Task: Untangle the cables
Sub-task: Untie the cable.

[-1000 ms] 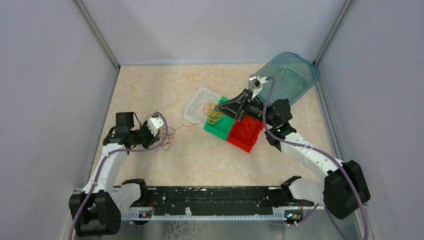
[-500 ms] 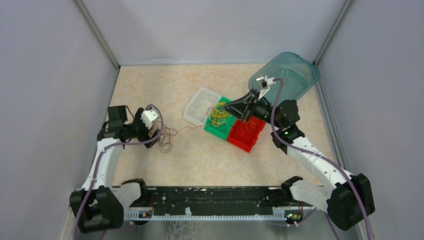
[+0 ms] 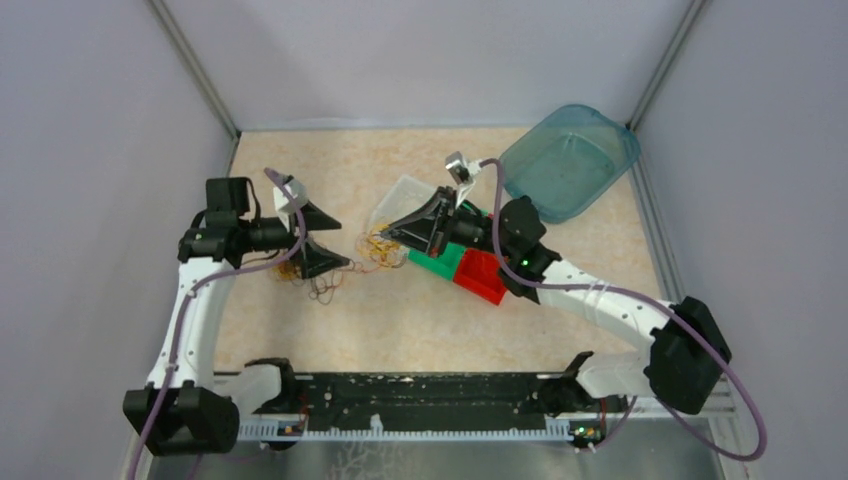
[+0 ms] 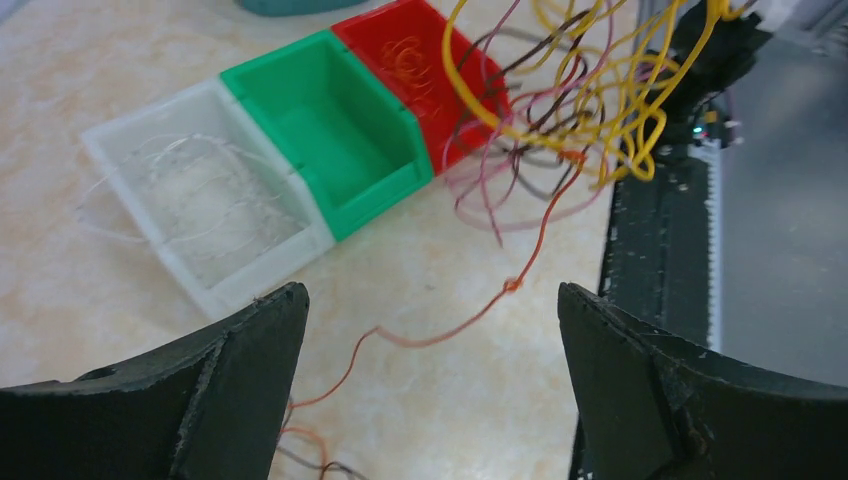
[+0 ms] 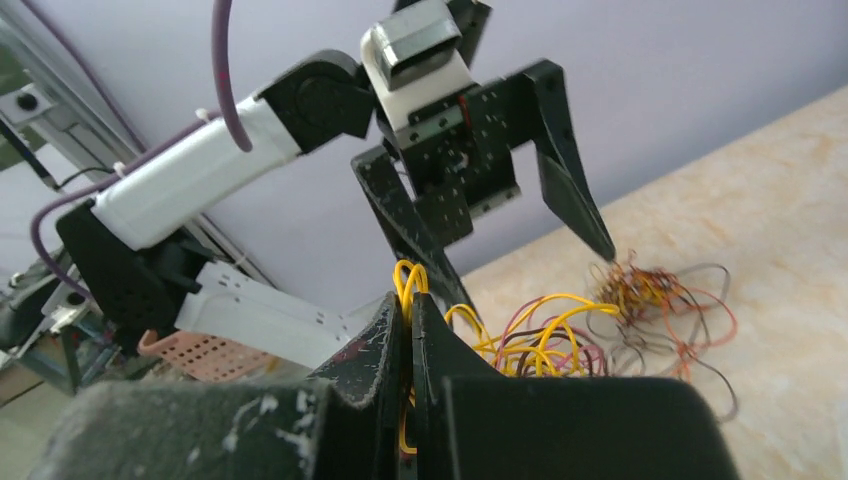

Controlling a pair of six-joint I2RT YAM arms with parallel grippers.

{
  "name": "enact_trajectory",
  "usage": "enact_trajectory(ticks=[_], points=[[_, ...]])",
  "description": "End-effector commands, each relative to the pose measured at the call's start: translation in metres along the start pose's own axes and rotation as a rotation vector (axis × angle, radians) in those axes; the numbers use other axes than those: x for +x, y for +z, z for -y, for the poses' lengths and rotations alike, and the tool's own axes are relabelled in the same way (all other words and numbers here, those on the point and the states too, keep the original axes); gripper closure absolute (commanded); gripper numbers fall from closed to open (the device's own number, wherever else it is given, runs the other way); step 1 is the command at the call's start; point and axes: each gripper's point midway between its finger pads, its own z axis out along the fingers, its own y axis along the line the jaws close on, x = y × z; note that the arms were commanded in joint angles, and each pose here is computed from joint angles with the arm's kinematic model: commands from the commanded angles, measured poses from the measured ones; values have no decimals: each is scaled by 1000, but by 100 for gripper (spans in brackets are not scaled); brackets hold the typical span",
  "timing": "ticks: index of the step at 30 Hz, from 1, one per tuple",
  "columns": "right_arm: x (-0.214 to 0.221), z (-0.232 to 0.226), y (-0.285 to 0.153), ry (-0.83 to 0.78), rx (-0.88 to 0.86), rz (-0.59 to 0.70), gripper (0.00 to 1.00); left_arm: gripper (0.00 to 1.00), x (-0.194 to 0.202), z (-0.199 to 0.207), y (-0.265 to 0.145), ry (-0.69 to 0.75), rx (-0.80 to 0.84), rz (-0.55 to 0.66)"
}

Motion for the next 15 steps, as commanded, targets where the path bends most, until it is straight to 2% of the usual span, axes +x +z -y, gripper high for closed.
enact_trajectory(ticks=[1,8,12,15], points=[[-27,-31,32,-73,-87,112,100,0,-25,38,8,-70,159,108],[-23,-39,62,-75,-134,124,100,1,-14,54,11,-90,186,123],[-23,-41,65,-79,-136,124,100,16,-14,57,11,-102,201,133],[-26,-40,61,-96,-115,136,100,40,-11,59,11,-90,202,132]])
